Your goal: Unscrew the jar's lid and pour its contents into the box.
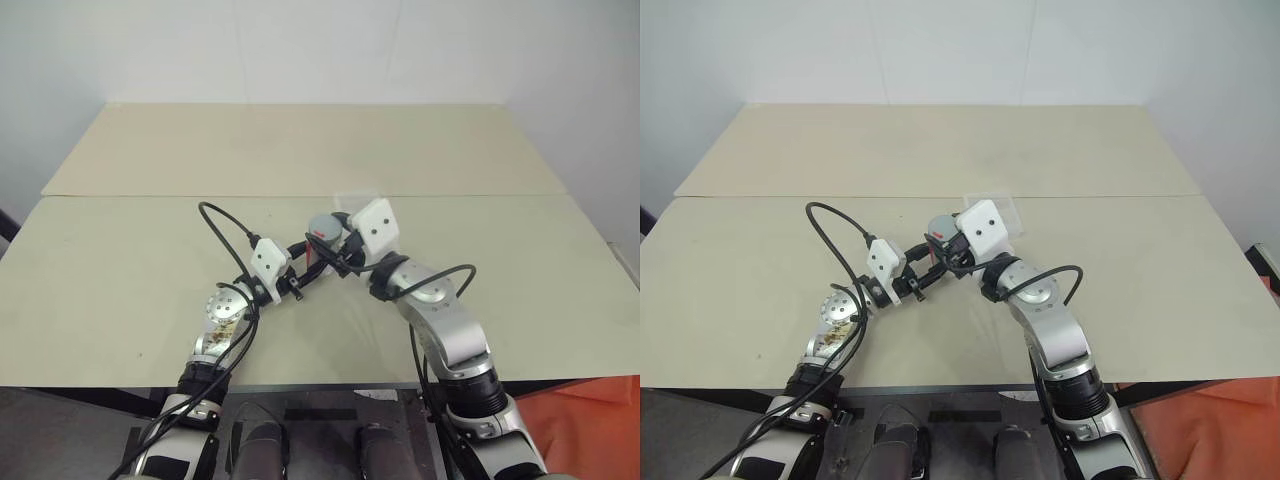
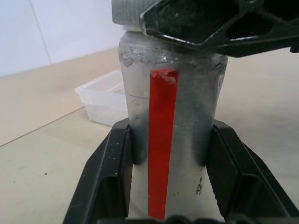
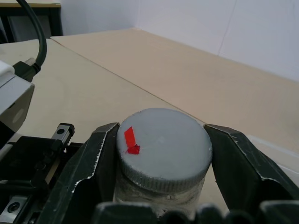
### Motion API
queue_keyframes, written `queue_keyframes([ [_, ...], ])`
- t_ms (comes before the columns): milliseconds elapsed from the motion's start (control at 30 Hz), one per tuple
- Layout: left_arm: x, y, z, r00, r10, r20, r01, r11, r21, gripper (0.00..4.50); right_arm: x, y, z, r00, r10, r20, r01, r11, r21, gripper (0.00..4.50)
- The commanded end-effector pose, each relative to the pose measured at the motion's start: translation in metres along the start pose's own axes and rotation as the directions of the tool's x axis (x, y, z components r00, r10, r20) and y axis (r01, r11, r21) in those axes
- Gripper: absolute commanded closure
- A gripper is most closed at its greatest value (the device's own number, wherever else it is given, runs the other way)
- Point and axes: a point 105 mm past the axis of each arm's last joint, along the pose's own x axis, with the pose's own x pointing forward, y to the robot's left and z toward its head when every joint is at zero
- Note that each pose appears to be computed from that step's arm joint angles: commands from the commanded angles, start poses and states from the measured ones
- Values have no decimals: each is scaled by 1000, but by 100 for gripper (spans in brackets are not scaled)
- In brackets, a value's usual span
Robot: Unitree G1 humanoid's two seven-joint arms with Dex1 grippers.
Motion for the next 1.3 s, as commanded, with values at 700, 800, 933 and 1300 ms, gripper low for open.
queue_keyframes([
  [700,4,-3,10,999,-25,37,23,998,50,261,-7,-7,34,990,23,140,-53,974,219,170],
  [800,5,-5,9,999,-31,38,29,998,49,261,-7,-2,37,988,56,147,-79,985,157,170],
  [933,6,-6,9,998,-42,38,40,998,49,261,-9,8,39,979,138,153,-148,988,54,170],
  [1300,-1,-15,7,989,-147,33,145,989,41,261,-18,6,36,947,295,128,-290,956,-56,170],
])
